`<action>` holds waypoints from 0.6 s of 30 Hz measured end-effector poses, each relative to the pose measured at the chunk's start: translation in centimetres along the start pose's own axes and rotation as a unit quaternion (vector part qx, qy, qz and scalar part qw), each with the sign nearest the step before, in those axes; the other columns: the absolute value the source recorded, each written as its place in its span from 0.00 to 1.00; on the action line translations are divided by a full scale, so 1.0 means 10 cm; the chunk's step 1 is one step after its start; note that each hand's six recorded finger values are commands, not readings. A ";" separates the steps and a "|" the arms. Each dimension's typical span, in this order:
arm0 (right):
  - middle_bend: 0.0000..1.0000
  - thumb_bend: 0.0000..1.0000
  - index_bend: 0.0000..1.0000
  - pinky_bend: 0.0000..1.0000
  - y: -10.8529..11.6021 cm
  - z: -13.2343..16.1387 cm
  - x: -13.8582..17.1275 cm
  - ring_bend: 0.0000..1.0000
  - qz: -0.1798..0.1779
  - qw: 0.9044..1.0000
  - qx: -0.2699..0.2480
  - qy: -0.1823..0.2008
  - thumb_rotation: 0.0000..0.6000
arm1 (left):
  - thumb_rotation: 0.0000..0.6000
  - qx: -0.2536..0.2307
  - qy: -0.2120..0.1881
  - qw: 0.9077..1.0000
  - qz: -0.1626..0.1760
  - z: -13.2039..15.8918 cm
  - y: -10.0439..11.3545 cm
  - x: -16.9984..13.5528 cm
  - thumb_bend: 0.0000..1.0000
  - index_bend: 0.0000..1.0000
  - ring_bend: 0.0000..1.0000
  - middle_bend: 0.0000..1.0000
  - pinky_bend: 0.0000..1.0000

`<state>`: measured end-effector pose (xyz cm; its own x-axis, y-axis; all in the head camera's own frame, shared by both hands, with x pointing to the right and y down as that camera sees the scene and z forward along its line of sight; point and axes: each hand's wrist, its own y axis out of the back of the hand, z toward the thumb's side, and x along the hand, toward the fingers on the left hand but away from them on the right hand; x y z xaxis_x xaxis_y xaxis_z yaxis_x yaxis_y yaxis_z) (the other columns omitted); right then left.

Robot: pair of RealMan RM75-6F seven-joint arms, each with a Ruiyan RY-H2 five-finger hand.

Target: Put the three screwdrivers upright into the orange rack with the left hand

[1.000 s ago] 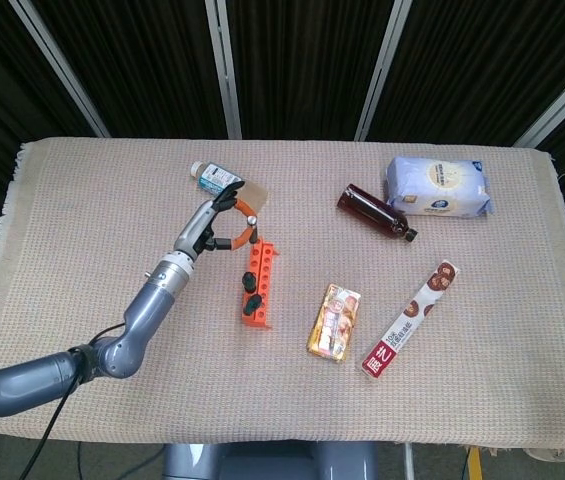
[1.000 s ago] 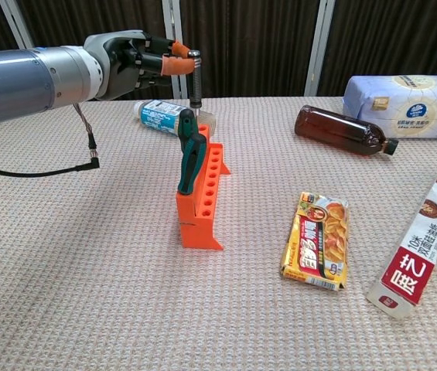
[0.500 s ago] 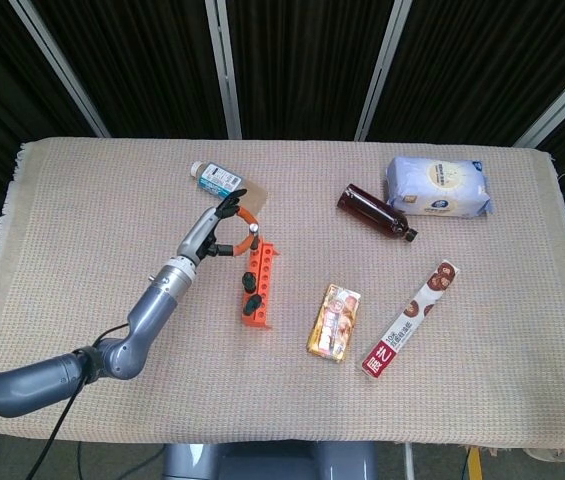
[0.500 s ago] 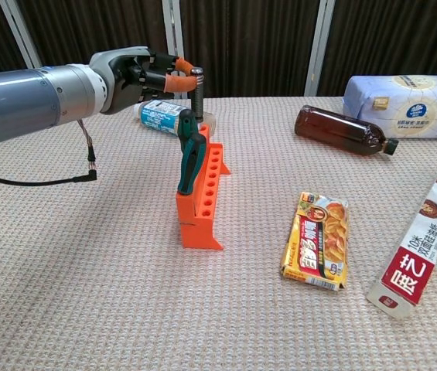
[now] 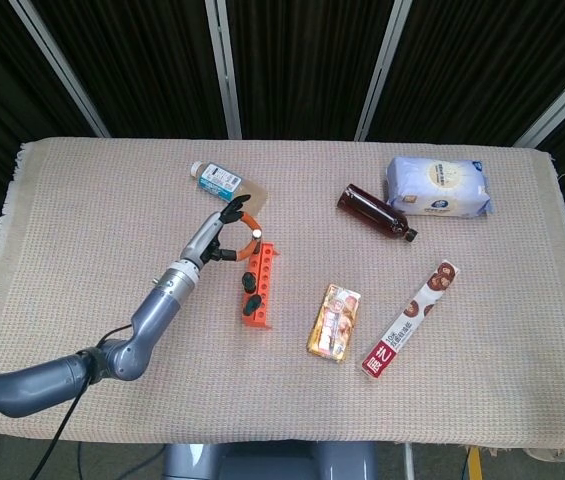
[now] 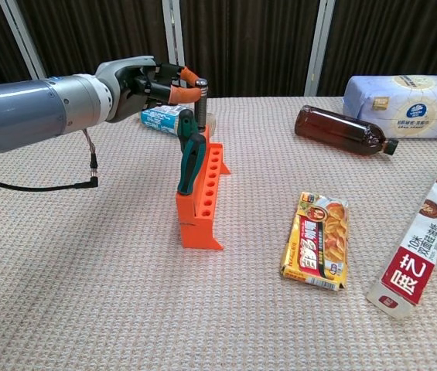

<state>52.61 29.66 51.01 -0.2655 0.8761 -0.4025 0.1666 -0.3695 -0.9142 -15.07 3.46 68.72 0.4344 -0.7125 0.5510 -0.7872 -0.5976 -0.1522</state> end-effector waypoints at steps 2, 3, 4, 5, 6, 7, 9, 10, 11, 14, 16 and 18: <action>0.01 0.00 0.12 0.00 0.00 0.00 0.00 0.00 0.000 1.000 0.000 -0.001 1.00 | 1.00 0.000 0.000 1.000 0.000 0.00 0.00 0.00 0.52 0.61 0.00 0.01 0.00; 0.01 0.00 0.12 0.00 0.00 0.00 0.00 0.00 0.000 1.000 0.000 -0.001 1.00 | 1.00 0.000 0.000 1.000 0.000 0.00 0.00 0.00 0.52 0.61 0.00 0.01 0.00; 0.01 0.00 0.12 0.00 0.00 0.00 0.00 0.00 0.000 1.000 -0.001 -0.001 1.00 | 1.00 0.000 0.000 1.000 0.000 0.00 -0.01 0.00 0.52 0.61 0.00 0.01 0.00; 0.01 0.00 0.12 0.00 0.00 0.00 0.00 0.00 0.000 1.000 -0.001 -0.001 1.00 | 1.00 0.000 0.000 1.000 0.000 0.00 -0.01 0.00 0.52 0.61 0.00 0.01 0.00; 0.01 0.00 0.12 0.00 0.00 0.00 0.00 0.00 0.000 1.000 0.000 -0.001 1.00 | 1.00 0.000 0.000 1.000 0.000 0.00 -0.01 0.00 0.52 0.61 0.00 0.01 0.00; 0.01 0.00 0.12 0.00 0.00 0.00 0.00 0.00 0.001 1.000 0.000 -0.001 1.00 | 1.00 0.001 0.000 1.000 -0.001 0.00 -0.01 0.01 0.52 0.61 0.00 0.01 0.00; 0.01 0.00 0.12 0.00 -0.01 0.00 0.00 0.00 0.001 1.000 0.000 -0.001 1.00 | 1.00 0.002 0.000 1.000 -0.001 0.00 -0.01 0.01 0.52 0.61 0.00 0.01 0.00; 0.01 0.00 0.12 0.00 -0.01 -0.01 0.00 0.00 0.001 1.000 -0.001 -0.001 1.00 | 1.00 0.002 0.001 1.000 -0.001 0.00 -0.01 0.01 0.52 0.61 0.00 0.01 0.00; 0.01 0.00 0.12 0.00 0.00 -0.01 0.00 0.00 0.002 1.000 -0.001 -0.001 1.00 | 1.00 0.001 0.001 1.000 -0.001 0.00 -0.01 0.01 0.52 0.61 0.00 0.01 0.00; 0.01 0.00 0.12 0.00 0.00 -0.01 0.00 0.00 0.001 1.000 0.000 -0.002 1.00 | 1.00 0.001 0.002 1.000 0.000 -0.01 0.00 0.00 0.52 0.61 0.00 0.01 0.00; 0.01 0.00 0.12 0.00 -0.01 -0.01 0.00 0.00 0.002 1.000 -0.001 -0.003 1.00 | 1.00 0.001 0.003 1.000 0.000 -0.02 0.00 0.00 0.52 0.61 0.00 0.01 0.00; 0.01 0.00 0.12 0.00 -0.01 -0.01 0.00 0.00 0.002 1.000 -0.001 -0.002 1.00 | 1.00 0.001 0.003 1.000 0.000 -0.02 0.00 0.00 0.52 0.61 0.00 0.01 0.00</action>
<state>52.70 29.76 51.10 -0.2691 0.8734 -0.4060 0.1693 -0.3721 -0.9126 -15.20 3.53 68.83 0.4319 -0.7100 0.5561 -0.7864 -0.5984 -0.1532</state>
